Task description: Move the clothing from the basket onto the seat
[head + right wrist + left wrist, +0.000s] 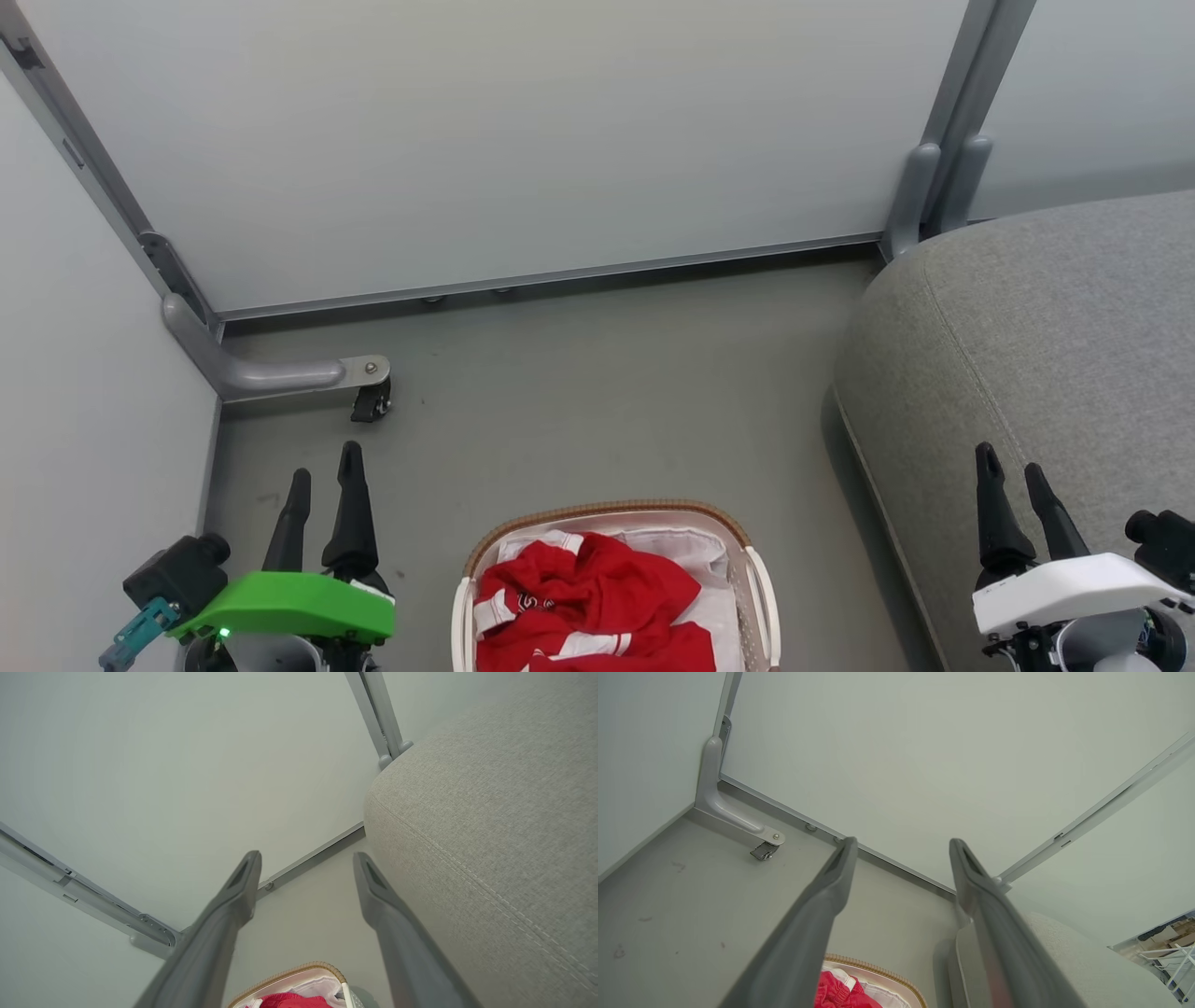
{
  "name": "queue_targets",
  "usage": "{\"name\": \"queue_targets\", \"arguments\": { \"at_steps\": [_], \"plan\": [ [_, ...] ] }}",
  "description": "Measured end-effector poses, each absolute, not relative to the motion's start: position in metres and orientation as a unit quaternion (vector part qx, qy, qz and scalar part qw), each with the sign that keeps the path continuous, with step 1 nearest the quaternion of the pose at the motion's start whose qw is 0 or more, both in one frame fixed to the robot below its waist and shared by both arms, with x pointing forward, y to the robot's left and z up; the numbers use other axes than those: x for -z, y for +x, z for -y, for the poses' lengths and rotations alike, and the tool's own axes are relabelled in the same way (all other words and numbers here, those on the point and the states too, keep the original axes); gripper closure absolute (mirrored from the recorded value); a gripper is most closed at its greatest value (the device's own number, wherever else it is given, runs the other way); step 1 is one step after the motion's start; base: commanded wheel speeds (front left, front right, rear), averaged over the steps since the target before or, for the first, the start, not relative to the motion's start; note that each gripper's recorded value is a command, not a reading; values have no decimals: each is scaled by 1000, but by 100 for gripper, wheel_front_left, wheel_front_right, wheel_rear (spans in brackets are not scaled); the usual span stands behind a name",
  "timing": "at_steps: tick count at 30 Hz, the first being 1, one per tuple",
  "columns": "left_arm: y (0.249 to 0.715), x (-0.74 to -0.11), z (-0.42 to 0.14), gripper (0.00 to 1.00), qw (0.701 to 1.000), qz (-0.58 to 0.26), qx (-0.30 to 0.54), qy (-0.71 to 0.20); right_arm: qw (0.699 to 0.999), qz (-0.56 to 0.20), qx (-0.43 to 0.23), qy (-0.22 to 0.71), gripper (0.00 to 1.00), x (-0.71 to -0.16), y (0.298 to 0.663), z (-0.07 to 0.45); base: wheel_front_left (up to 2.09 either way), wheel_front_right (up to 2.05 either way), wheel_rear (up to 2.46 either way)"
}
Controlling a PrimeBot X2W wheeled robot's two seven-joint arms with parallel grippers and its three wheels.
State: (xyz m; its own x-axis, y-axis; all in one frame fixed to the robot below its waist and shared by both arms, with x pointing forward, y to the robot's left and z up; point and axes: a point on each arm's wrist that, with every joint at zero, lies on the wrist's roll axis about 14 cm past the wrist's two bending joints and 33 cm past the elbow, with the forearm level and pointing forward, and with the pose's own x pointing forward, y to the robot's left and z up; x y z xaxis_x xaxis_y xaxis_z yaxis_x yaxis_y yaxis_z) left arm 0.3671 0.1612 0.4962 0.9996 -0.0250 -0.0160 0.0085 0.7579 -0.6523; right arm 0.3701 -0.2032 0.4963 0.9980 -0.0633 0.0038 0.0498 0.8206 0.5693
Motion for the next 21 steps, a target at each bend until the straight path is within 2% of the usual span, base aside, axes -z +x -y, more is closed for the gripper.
{"name": "queue_targets", "arguments": {
  "at_steps": [21],
  "plan": [
    [360, -484, -155, 0, 963, -20, 15, -270, 982, 20, 0, 186, 0, -501, 371, 190, 0, 0, 0]
  ]
}}
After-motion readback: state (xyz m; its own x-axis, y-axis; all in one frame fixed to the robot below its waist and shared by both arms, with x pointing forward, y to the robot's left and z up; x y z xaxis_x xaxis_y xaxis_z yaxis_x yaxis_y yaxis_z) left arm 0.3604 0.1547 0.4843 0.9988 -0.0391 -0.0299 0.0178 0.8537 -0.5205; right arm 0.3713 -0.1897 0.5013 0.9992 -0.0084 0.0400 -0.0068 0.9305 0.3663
